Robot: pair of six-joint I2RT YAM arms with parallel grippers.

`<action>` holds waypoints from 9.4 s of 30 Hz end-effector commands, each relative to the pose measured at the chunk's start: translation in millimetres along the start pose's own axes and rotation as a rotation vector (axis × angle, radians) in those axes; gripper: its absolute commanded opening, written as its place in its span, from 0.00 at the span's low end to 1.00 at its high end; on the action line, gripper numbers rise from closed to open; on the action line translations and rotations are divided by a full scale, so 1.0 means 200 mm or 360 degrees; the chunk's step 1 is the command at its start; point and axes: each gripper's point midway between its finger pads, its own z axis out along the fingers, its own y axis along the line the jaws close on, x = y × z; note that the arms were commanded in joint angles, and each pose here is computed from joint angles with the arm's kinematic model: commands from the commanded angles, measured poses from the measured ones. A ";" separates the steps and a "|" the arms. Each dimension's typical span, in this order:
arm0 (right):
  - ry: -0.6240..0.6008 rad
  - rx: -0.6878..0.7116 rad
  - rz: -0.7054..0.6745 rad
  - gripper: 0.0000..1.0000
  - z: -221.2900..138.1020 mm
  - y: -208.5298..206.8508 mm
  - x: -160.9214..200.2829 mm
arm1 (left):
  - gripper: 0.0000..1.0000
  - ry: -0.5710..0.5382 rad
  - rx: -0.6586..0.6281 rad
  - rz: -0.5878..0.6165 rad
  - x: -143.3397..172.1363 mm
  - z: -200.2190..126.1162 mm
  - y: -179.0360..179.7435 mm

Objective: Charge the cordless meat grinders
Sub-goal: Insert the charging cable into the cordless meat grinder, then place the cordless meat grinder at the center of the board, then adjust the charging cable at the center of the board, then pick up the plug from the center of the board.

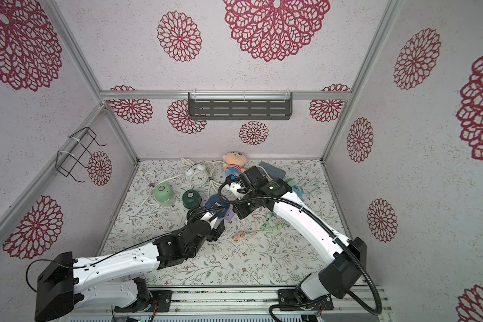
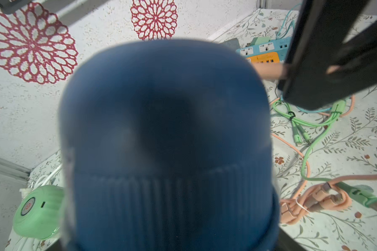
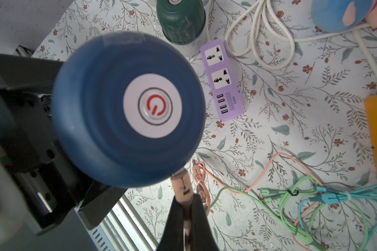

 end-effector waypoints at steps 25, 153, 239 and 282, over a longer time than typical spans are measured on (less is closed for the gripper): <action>-0.0471 -0.0198 -0.0140 0.00 0.38 0.25 -0.34 | 0.97 -0.0039 0.0049 -0.0552 0.32 -0.28 0.17; -0.0574 0.1078 0.1746 0.46 -0.43 -1.23 0.84 | 0.64 0.0932 0.0784 -0.0516 0.39 0.37 -0.60; 0.0151 0.0835 0.1305 0.41 0.33 -1.14 0.79 | 0.00 0.0451 -0.0301 -0.0812 0.05 -0.23 0.82; 0.0337 0.0798 0.1372 0.34 0.39 -0.93 1.07 | 0.66 0.0550 -0.0097 -0.1014 0.13 -0.10 0.62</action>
